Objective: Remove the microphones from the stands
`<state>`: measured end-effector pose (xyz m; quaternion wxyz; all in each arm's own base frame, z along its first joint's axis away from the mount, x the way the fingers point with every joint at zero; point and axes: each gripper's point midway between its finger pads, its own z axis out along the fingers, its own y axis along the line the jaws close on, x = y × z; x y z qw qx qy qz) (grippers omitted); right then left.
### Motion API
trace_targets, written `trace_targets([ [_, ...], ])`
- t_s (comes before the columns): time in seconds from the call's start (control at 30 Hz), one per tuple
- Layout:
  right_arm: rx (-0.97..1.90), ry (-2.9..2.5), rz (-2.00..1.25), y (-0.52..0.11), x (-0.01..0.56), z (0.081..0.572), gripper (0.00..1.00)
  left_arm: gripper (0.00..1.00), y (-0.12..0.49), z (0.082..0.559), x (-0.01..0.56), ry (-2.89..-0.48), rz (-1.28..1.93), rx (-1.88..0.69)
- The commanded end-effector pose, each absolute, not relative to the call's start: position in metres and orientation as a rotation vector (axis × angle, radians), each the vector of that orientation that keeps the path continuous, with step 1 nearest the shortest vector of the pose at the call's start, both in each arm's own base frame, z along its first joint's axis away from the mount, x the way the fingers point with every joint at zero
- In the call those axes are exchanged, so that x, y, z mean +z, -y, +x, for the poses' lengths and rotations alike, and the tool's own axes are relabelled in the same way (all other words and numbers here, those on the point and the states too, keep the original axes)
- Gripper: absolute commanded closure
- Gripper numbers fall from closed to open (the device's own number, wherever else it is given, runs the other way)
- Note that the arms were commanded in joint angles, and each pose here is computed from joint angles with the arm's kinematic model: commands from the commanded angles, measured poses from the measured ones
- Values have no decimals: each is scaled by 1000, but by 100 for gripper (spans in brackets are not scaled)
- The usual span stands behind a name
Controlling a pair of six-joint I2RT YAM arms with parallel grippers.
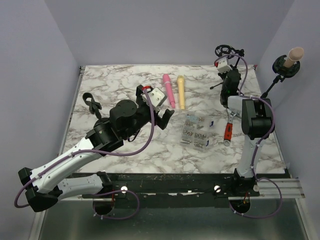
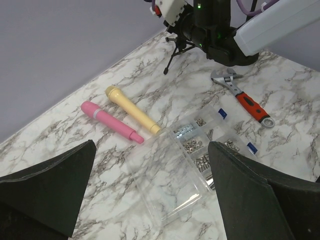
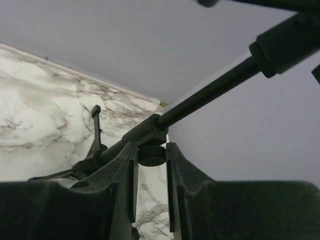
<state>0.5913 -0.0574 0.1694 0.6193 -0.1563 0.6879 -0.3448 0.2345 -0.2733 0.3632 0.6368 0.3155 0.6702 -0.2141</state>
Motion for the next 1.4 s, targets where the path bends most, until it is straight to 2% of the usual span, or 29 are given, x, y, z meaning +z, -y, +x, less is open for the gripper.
trace_targets([
  [0.0,-1069,-1776,-642,68,123,581,99,1,276,228,373,-1498,710,-530],
  [0.17,-1154,-1678,-701,55,147,585,99,1,280,226,370,-1502,724,-534],
  [0.23,-1169,-1632,-724,50,156,586,93,1,280,227,369,-1504,723,-531],
  [0.3,-1166,-1616,-702,49,164,589,72,2,279,227,369,-1504,722,-527],
  [0.43,-1145,-1566,-644,42,184,585,38,1,280,228,367,-1509,723,-525],
  [0.5,-1167,-1530,-613,39,197,579,29,1,281,227,368,-1507,725,-529],
  [0.67,-1183,-1521,-516,39,214,557,21,1,282,226,368,-1507,730,-540],
  [0.77,-1090,-1566,-402,39,214,538,15,1,281,226,369,-1507,730,-538],
  [1.03,-422,-1717,-60,6,190,499,10,1,279,222,375,-1496,725,-552],
  [1.17,-26,-1682,223,2,187,495,9,2,280,221,375,-1497,726,-564],
  [1.37,315,-1461,541,3,207,503,8,1,279,221,376,-1497,726,-562],
])
